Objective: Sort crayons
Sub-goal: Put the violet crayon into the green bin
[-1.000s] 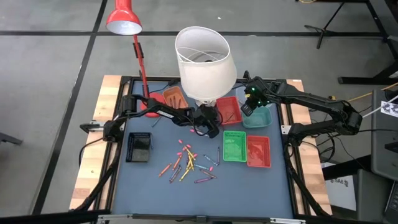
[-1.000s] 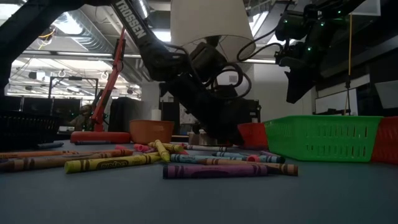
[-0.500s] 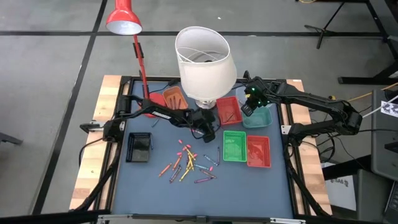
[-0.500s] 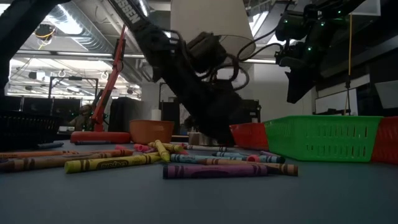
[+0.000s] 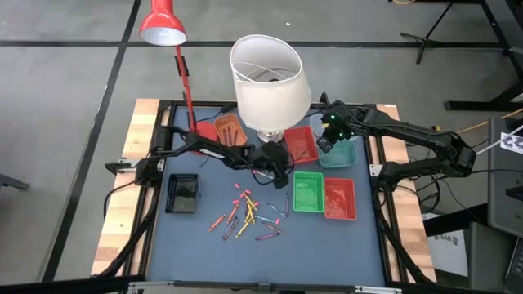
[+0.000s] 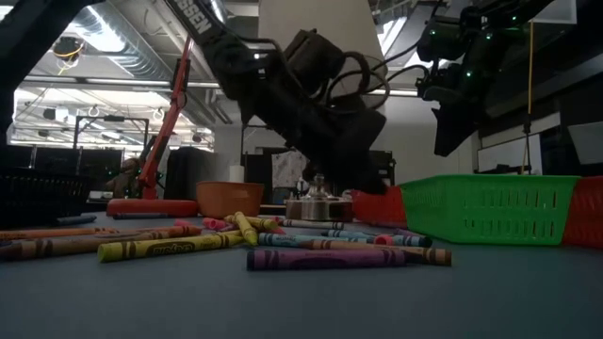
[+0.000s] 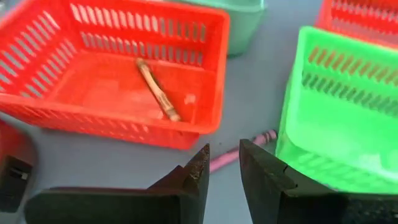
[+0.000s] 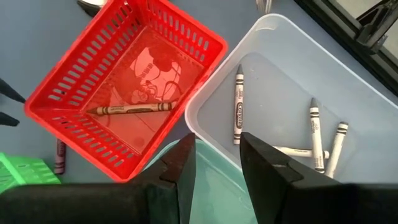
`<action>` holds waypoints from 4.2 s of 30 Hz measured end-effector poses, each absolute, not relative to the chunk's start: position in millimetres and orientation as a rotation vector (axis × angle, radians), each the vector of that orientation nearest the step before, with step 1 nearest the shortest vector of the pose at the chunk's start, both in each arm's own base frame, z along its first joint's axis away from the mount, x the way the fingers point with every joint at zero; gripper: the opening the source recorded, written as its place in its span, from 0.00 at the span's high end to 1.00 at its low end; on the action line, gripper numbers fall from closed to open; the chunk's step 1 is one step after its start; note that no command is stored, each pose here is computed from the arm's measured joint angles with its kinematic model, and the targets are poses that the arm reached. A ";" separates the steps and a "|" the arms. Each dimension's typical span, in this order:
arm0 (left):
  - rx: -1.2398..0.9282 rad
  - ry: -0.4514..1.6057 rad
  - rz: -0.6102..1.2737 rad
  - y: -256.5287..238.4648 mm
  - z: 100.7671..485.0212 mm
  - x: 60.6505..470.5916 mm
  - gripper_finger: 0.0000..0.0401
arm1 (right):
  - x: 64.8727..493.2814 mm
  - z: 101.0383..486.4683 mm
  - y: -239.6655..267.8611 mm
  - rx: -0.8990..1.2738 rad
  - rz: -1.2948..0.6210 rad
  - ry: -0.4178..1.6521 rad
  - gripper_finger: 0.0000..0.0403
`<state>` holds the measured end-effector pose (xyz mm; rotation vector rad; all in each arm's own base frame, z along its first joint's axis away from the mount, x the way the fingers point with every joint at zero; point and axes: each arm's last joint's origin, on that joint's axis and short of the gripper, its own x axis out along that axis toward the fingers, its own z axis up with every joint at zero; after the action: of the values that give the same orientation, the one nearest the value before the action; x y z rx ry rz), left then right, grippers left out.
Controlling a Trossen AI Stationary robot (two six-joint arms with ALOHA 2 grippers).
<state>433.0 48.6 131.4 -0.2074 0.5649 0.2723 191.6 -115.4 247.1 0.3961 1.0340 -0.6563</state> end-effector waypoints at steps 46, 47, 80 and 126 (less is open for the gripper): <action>0.118 0.622 0.028 86.6 101.0 430.8 0.65 | 191.4 247.0 -115.3 0.396 -0.656 1.036 0.69; 0.112 0.618 0.020 88.1 101.2 430.6 0.66 | 191.5 247.0 -115.3 0.396 -0.656 1.036 0.69; 0.070 0.690 -0.142 96.7 93.8 421.6 0.69 | 191.4 247.0 -115.3 0.397 -0.656 1.036 0.69; 0.088 0.685 -0.130 84.2 94.3 425.1 0.99 | 191.4 247.1 -115.3 0.396 -0.656 1.036 0.69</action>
<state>425.1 84.2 94.3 0.0883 0.6854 -0.1301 191.4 -115.3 247.1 0.3964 1.0356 -0.6563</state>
